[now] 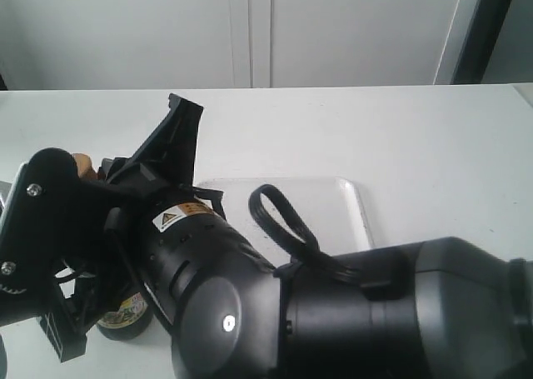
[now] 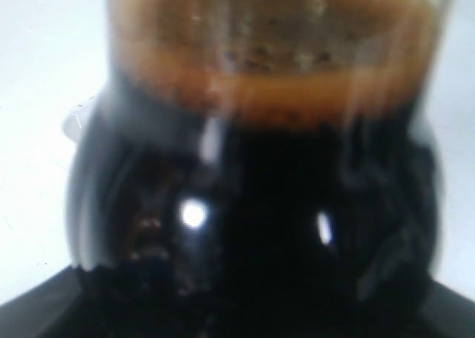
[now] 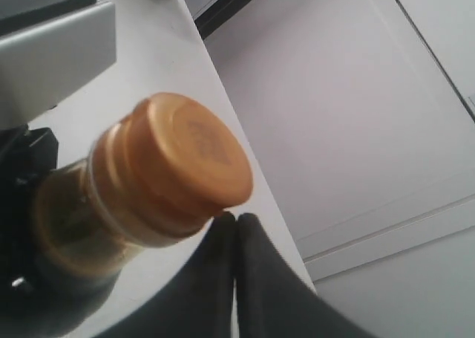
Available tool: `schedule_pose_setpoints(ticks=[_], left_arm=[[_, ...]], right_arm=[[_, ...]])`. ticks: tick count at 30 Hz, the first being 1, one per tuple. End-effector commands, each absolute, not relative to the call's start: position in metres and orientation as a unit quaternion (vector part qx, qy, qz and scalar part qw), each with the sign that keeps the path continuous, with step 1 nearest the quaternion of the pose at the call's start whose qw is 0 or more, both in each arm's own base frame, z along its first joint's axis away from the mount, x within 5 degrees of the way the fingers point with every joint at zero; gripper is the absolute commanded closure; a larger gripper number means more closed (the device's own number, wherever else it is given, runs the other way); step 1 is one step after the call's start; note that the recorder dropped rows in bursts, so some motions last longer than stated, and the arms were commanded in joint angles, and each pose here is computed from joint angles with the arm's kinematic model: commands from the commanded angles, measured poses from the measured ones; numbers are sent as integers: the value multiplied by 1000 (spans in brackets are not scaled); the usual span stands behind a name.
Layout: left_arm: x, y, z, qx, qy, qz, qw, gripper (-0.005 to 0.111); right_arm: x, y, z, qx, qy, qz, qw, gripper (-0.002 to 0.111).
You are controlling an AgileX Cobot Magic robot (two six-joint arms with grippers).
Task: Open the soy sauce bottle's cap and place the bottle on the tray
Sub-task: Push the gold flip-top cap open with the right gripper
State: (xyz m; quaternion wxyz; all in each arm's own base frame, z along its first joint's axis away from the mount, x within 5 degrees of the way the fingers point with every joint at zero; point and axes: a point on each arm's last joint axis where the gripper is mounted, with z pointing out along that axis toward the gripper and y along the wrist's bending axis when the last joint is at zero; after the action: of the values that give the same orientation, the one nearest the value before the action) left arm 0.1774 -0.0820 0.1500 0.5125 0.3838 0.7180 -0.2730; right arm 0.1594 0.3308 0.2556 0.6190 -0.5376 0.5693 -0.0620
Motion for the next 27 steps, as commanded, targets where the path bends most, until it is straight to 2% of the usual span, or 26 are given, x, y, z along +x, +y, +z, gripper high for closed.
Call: schedule_pose_setpoints(ticks=[1, 27], left_arm=[[175, -83, 148, 392, 718, -277, 504, 107], [175, -83, 148, 392, 718, -277, 504, 107]], right_arm=[[157, 338, 246, -547, 565, -70, 613, 108], [146, 351, 263, -557, 536, -89, 628, 108]])
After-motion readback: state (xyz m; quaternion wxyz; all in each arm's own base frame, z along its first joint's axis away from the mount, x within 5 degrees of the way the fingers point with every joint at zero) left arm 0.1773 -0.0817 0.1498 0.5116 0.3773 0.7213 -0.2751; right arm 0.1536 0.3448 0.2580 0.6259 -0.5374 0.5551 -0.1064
